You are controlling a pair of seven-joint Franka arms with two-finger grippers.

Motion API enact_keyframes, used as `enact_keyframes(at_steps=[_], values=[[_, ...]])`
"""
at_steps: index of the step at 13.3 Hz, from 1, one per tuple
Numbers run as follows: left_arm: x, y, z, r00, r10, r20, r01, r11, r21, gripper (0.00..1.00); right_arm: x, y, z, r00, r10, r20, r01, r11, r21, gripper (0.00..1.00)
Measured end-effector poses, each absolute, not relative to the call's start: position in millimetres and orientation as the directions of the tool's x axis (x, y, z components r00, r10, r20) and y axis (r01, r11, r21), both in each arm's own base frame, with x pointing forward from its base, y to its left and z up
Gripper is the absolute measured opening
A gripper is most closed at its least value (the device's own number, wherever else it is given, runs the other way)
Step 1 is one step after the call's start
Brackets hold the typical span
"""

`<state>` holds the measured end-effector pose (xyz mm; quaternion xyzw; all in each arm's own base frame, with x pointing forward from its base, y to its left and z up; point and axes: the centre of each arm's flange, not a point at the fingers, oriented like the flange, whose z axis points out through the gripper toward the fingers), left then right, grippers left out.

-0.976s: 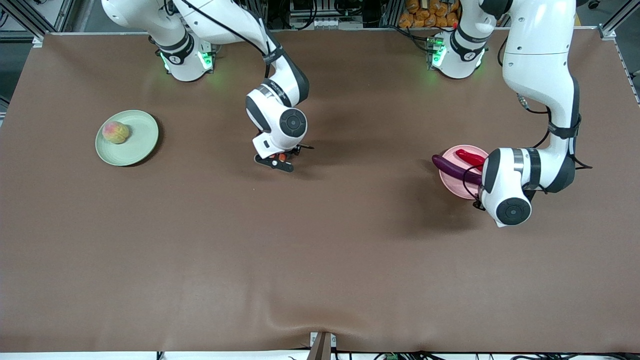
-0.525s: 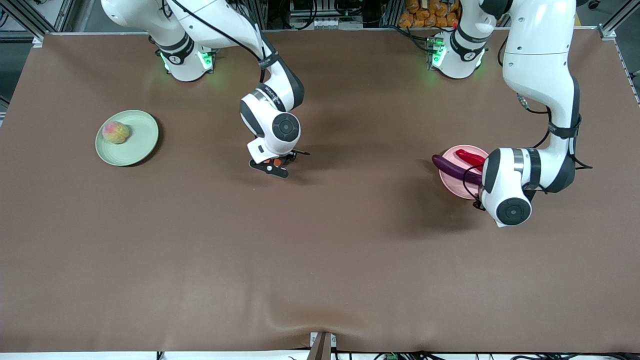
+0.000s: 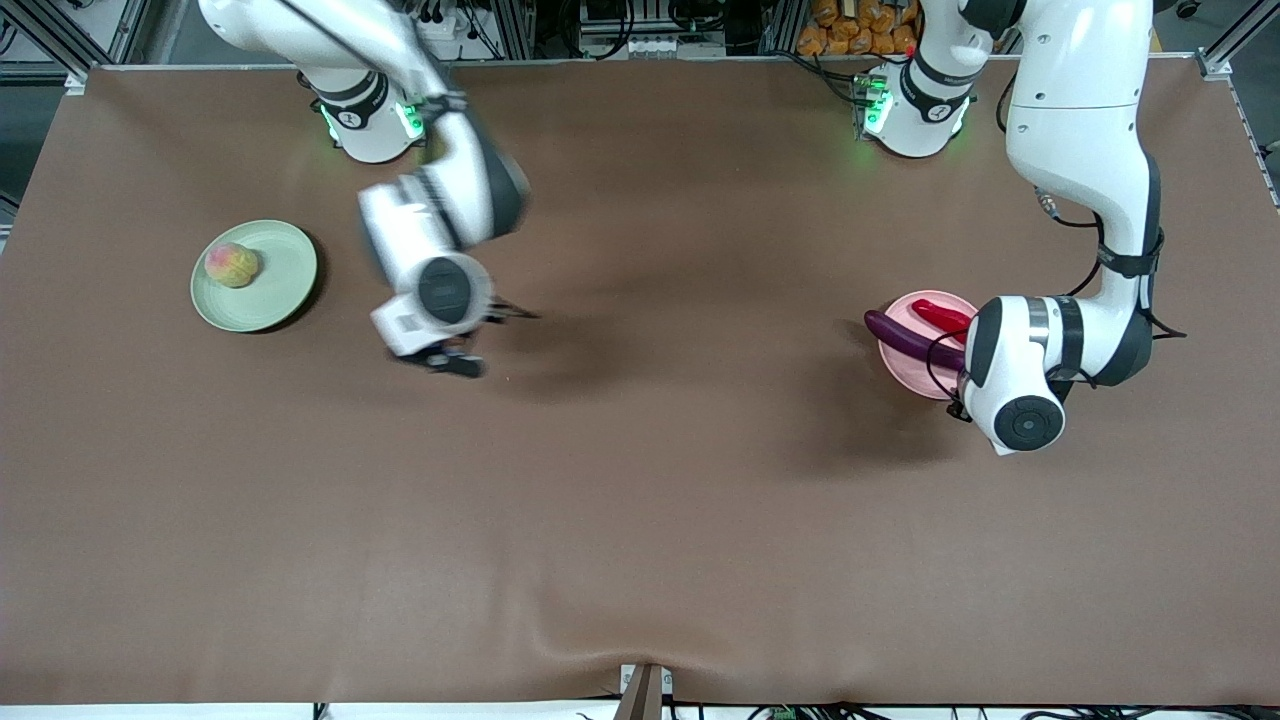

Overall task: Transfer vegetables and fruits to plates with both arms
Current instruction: 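Carry the red apple with the right gripper over the green plate, then release the apple on the green plate while the left gripper withdraws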

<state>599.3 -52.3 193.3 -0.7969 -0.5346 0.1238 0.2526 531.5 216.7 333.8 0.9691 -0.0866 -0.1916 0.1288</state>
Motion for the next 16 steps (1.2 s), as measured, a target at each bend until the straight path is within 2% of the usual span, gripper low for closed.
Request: enact_keyframes(at_steps=[3,7,11,13,16], values=[[605.9,-52.1,209.1,0.43,0.901,0.06,0.786,-0.341,-0.516,1.0,547.0,101.8,342.6,0.896,-0.128,-0.425,-0.041,-0.978,0.206,0.86],[605.5,-45.7,230.6,0.512,0.859,0.006,0.733,-0.433,-0.525,1.0,534.7,-3.2,305.3,0.895,-0.013,-0.446,0.045,-0.992,0.119,0.86],[605.4,-33.1,254.6,0.609,0.789,-0.086,0.653,-0.56,-0.51,1.0,489.5,-108.0,246.3,0.92,0.077,-0.385,0.106,-0.993,0.053,0.86],[605.4,-24.8,266.3,0.647,0.753,-0.12,0.618,-0.61,-0.495,1.0,466.3,-133.3,228.2,0.915,0.058,-0.4,0.08,-0.996,0.038,0.86],[599.9,-5.9,285.3,0.709,0.685,-0.167,0.55,-0.686,-0.477,1.0,448.7,-150.2,218.7,0.903,0.056,-0.426,0.069,-0.998,0.013,0.86]])
